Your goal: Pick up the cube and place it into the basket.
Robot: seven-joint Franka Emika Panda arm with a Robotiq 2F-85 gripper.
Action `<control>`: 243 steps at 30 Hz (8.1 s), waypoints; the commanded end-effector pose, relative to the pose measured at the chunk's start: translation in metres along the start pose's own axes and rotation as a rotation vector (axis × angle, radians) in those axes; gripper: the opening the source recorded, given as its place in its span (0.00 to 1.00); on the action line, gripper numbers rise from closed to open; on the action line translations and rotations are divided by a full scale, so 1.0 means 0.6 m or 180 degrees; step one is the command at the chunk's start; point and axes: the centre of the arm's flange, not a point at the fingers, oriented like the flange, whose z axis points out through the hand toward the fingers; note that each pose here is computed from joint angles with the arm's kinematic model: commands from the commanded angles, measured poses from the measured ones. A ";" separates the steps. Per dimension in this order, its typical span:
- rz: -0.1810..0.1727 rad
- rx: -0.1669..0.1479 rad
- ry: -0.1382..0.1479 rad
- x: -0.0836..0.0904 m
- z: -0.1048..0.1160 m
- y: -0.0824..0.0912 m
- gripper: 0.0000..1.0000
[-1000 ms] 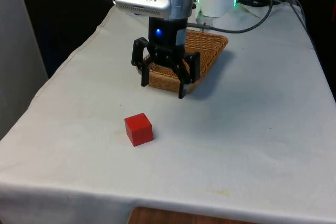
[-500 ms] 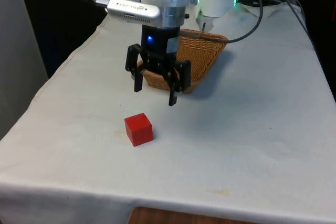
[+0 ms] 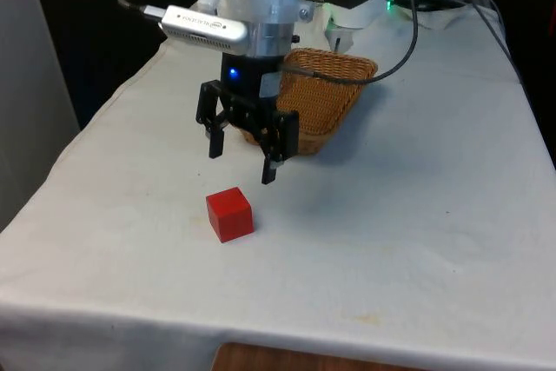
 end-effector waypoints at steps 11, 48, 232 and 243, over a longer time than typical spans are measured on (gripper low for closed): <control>0.0180 -0.0001 0.0139 0.004 0.031 0.011 1.00; 0.0625 -0.0046 0.0392 0.013 0.114 0.010 1.00; 0.0249 0.0294 0.0201 -0.342 -0.254 0.181 0.02; 0.0097 0.0308 0.0139 -0.391 -0.217 0.183 0.02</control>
